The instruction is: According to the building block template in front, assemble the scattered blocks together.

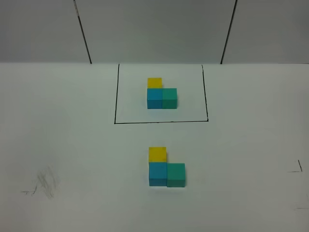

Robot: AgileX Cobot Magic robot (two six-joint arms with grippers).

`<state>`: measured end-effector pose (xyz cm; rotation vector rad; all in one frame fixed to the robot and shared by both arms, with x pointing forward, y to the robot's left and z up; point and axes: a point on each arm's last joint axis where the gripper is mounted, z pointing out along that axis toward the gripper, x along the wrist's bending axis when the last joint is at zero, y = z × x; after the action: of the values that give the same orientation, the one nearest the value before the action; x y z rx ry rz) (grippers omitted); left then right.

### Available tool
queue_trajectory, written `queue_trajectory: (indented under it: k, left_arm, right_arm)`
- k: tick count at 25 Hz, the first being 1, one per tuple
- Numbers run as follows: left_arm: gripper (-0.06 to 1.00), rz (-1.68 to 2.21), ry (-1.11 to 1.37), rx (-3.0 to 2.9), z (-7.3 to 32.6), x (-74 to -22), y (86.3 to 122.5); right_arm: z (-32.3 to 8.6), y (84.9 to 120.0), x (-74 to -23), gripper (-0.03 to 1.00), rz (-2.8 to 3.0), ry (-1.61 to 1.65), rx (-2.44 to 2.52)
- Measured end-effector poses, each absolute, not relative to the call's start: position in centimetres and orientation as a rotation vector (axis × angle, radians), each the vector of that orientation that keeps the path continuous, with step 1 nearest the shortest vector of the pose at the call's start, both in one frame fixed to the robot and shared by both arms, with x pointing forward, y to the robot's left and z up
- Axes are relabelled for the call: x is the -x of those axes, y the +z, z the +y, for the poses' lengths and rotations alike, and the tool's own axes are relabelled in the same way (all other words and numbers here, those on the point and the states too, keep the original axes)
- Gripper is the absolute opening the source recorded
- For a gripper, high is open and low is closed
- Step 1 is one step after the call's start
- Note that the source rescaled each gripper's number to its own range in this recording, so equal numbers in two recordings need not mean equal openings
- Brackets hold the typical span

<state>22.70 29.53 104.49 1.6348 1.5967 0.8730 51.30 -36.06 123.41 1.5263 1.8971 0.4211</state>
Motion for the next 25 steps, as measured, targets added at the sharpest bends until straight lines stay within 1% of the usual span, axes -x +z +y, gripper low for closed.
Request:
queue_trajectory:
  k: [4, 7, 9, 12, 15, 18, 25]
  left_arm:
    - [0.77, 1.597, 0.873, -1.635, 29.5, -22.7, 104.5]
    - [0.77, 1.597, 0.873, -1.635, 29.5, -22.7, 104.5]
    - [0.77, 1.597, 0.873, -1.635, 29.5, -22.7, 104.5]
    - [0.77, 1.597, 0.873, -1.635, 29.5, -22.7, 104.5]
    - [0.77, 1.597, 0.873, -1.635, 29.5, -22.7, 104.5]
    - [0.77, 1.597, 0.873, -1.635, 29.5, -22.7, 104.5]
    - [0.77, 1.597, 0.873, -1.635, 29.5, -22.7, 104.5]
  right_arm:
    - [-34.3, 125.4, -46.2, 0.8, 1.853, 0.54, -1.47]
    - [-32.7, 126.1, -42.2, 0.72, 1.843, 0.641, -1.404]
    - [-31.7, 126.0, -39.5, 0.7, 1.837, 0.702, -1.339]
    - [-30.3, 125.0, -35.9, 0.68, 1.782, 0.786, -1.21]
    - [-29.0, 122.7, -33.0, 0.68, 1.731, 0.875, -1.075]
    - [-28.5, 120.3, -30.7, 0.68, 1.696, 0.915, -0.984]
    - [-28.2, 113.7, -28.2, 0.68, 1.769, 1.01, -1.074]
